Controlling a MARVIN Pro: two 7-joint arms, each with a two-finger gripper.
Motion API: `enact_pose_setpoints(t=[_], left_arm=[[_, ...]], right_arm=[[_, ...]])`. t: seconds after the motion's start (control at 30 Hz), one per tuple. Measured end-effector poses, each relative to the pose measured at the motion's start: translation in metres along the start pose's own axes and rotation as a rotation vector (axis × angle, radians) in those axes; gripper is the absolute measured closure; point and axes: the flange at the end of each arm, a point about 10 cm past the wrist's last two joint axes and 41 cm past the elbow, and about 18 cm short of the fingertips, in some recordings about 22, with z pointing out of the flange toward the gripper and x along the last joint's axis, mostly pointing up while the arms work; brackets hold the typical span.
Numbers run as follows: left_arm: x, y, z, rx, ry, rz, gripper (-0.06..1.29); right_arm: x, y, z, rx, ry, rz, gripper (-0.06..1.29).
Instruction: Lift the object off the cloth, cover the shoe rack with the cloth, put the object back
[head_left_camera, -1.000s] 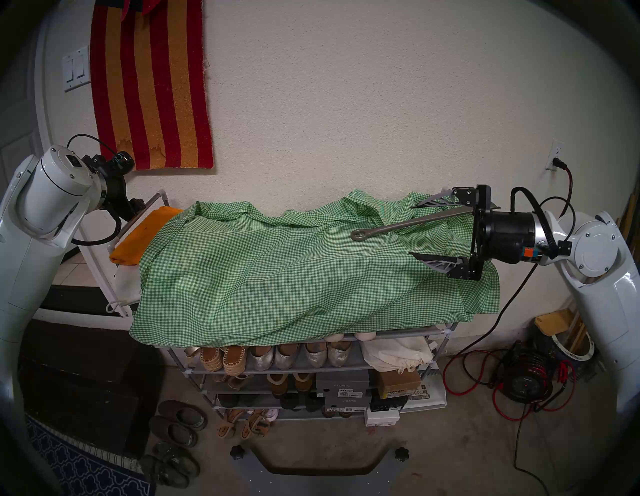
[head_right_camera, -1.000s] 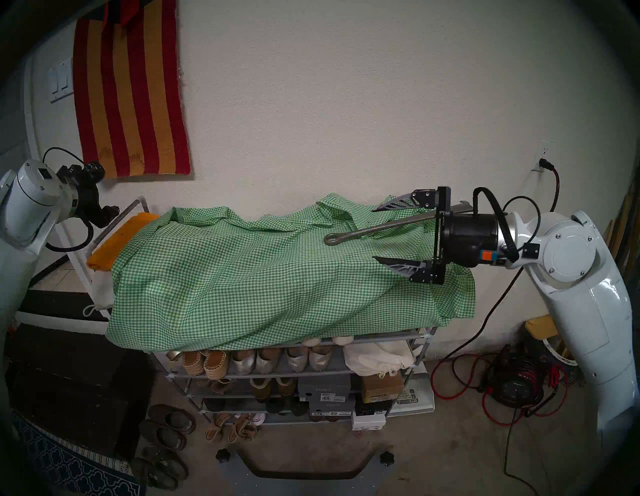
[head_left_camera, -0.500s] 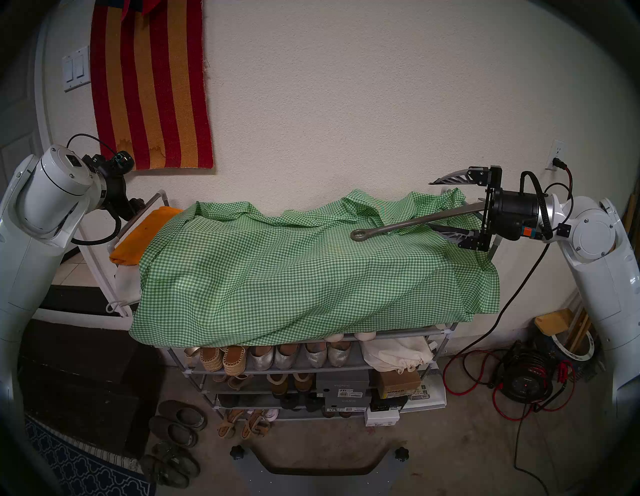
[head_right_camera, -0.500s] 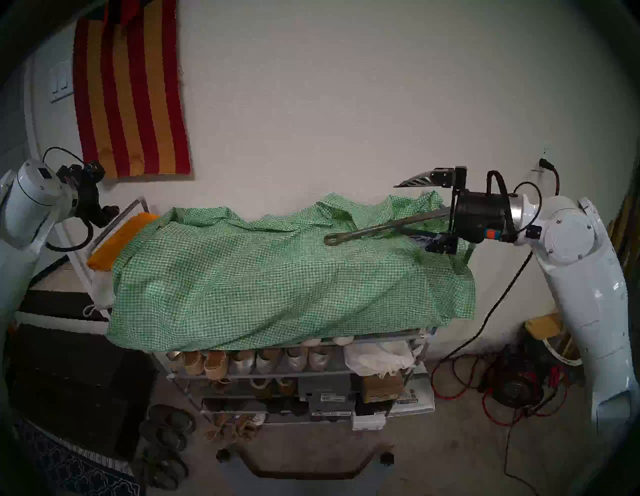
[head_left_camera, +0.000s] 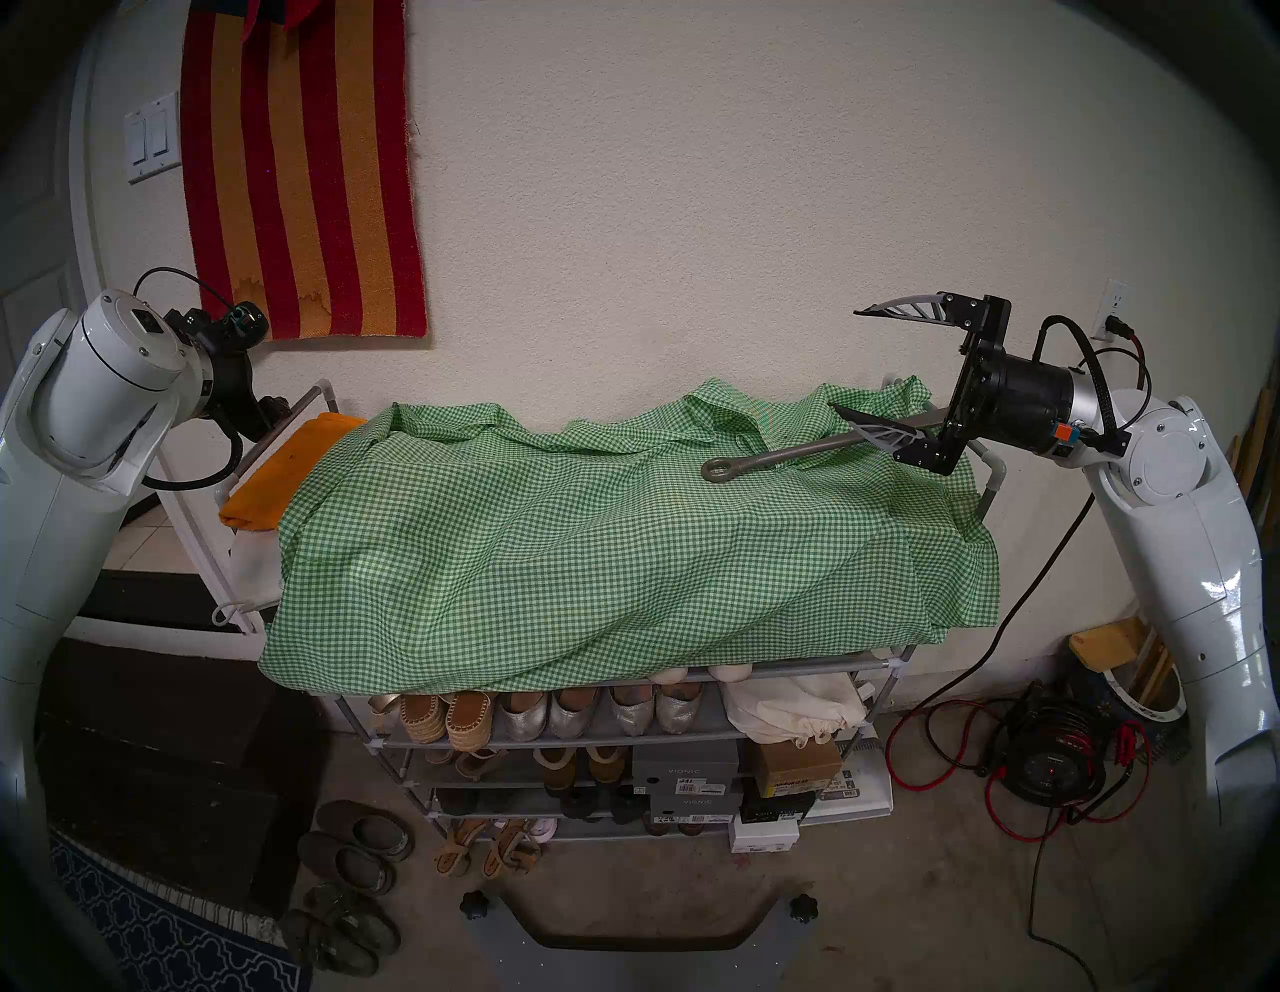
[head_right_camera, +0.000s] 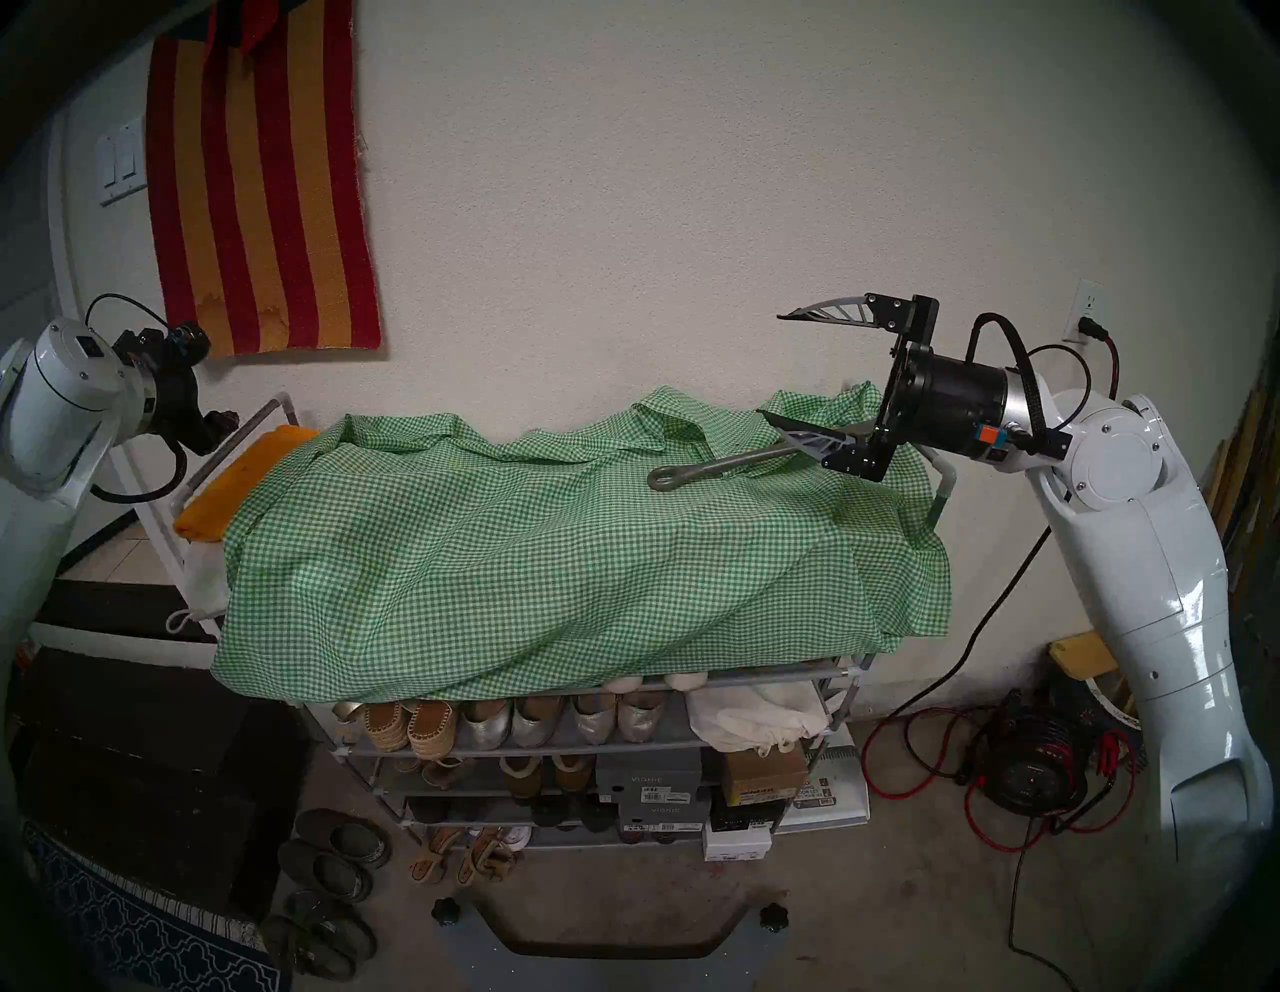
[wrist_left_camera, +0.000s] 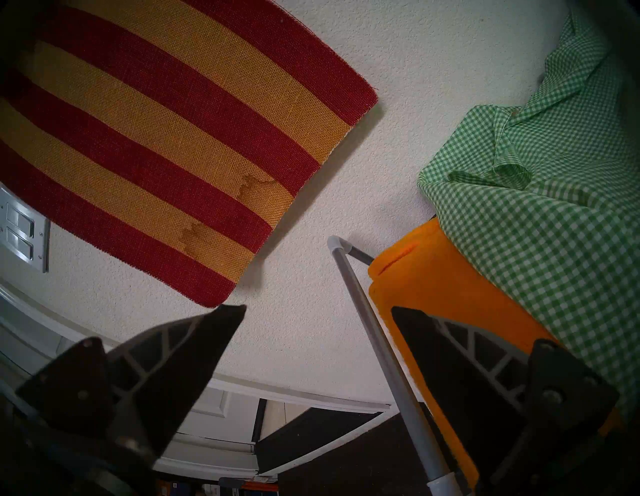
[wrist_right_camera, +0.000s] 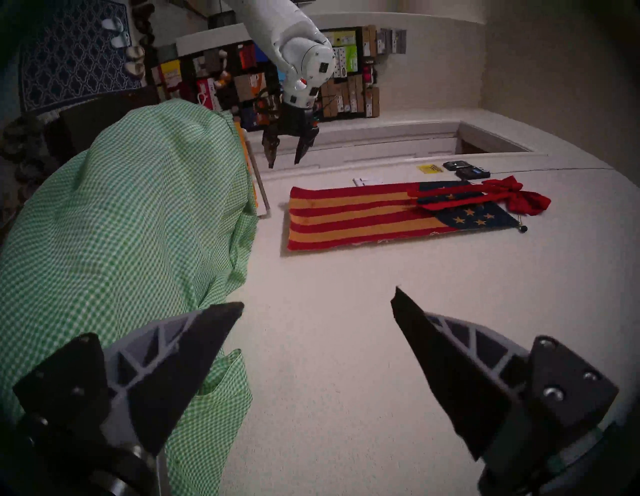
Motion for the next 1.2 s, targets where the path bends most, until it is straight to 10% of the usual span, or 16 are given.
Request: enact_pose_setpoints(t=[0.3,0.7,1.2], left_arm=[[0.0,0.0,0.0,0.0,0.0,0.001,0.04],[0.0,0.0,0.0,0.001,0.001,0.0,0.04],[0.0,0.0,0.0,0.001,0.001,0.001,0.04]], right_arm=[[-0.005,0.001,0.0,0.018,-0.002,-0.006,-0.01],[-0.051,-0.026,-0.001,0.262,-0.311,-0.005,-0.01],[-0.075,-0.019,-0.007,0.338,-0.618,-0.08,-0.01]])
